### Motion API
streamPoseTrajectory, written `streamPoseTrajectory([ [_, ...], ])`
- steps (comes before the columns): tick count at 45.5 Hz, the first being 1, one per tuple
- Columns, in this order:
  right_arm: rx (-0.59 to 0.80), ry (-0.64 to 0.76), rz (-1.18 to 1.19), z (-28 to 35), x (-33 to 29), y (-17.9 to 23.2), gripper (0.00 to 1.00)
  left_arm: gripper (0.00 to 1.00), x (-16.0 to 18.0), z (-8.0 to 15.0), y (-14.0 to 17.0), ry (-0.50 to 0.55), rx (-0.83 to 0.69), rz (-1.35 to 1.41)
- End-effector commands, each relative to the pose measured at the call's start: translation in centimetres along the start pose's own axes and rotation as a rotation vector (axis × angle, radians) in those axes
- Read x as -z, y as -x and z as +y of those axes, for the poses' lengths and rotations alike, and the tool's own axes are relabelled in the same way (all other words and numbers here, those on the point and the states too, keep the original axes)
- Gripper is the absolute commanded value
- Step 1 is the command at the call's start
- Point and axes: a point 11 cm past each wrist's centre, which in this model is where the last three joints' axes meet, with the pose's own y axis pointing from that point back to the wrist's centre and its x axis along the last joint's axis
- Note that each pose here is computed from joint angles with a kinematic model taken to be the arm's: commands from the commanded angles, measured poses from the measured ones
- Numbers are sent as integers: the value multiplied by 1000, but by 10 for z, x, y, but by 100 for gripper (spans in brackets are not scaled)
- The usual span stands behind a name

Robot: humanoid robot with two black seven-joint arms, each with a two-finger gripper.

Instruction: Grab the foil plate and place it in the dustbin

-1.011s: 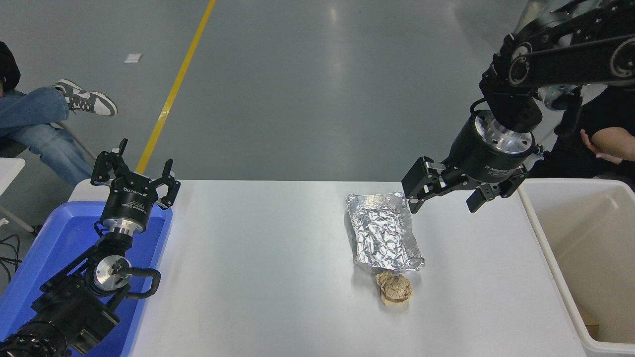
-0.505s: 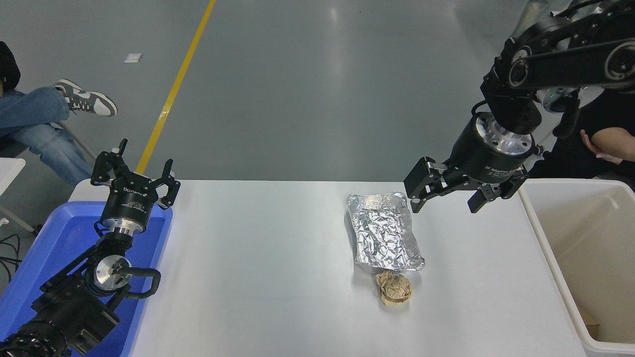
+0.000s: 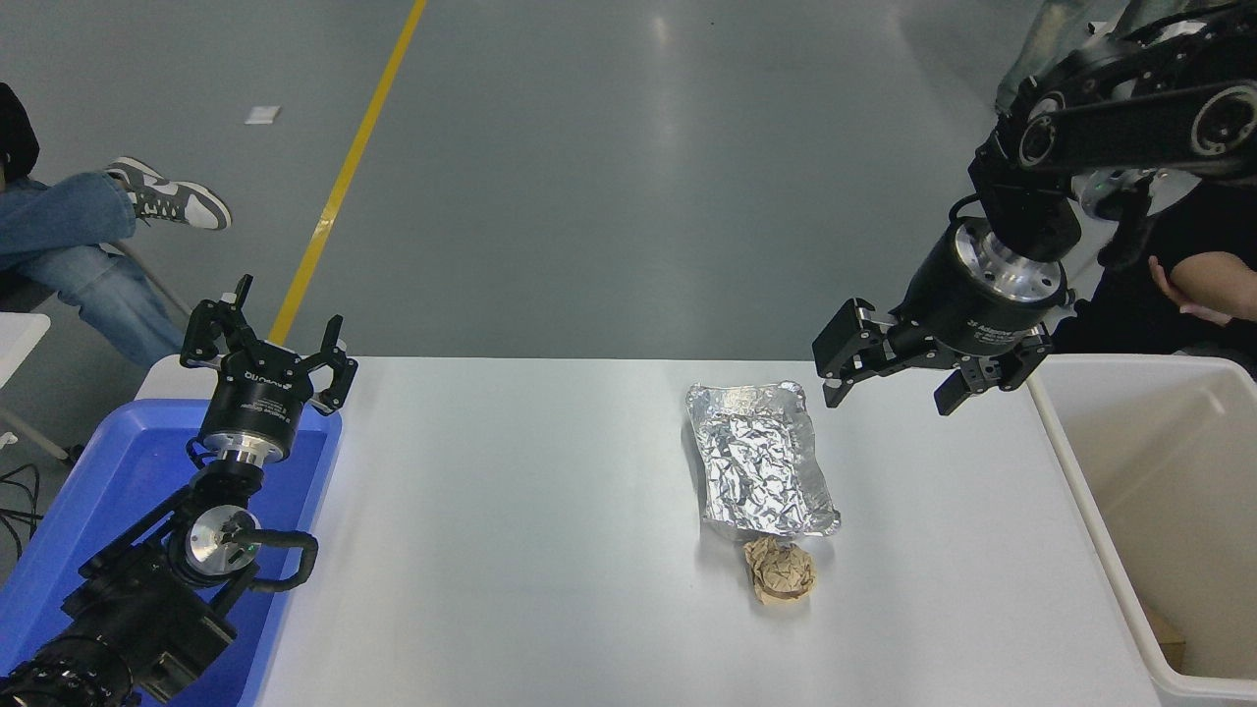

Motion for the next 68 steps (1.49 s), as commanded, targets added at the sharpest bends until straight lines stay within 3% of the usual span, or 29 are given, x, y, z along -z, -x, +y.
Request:
streamPoseTrajectory([
  [1,-6,-3,-36,-27,-10,-5,100,98,0,0,0,1,0,0],
  [11,-226,41,-60,-63,-22,-32,100,98,0,0,1,1,2,1],
  [34,-378,60,-54,-162,-20,-61,100,98,0,0,0,0,-1,0],
  [68,-432,55,-175,-253,-56,-19,98,98,0,0,0,1,-1,0],
])
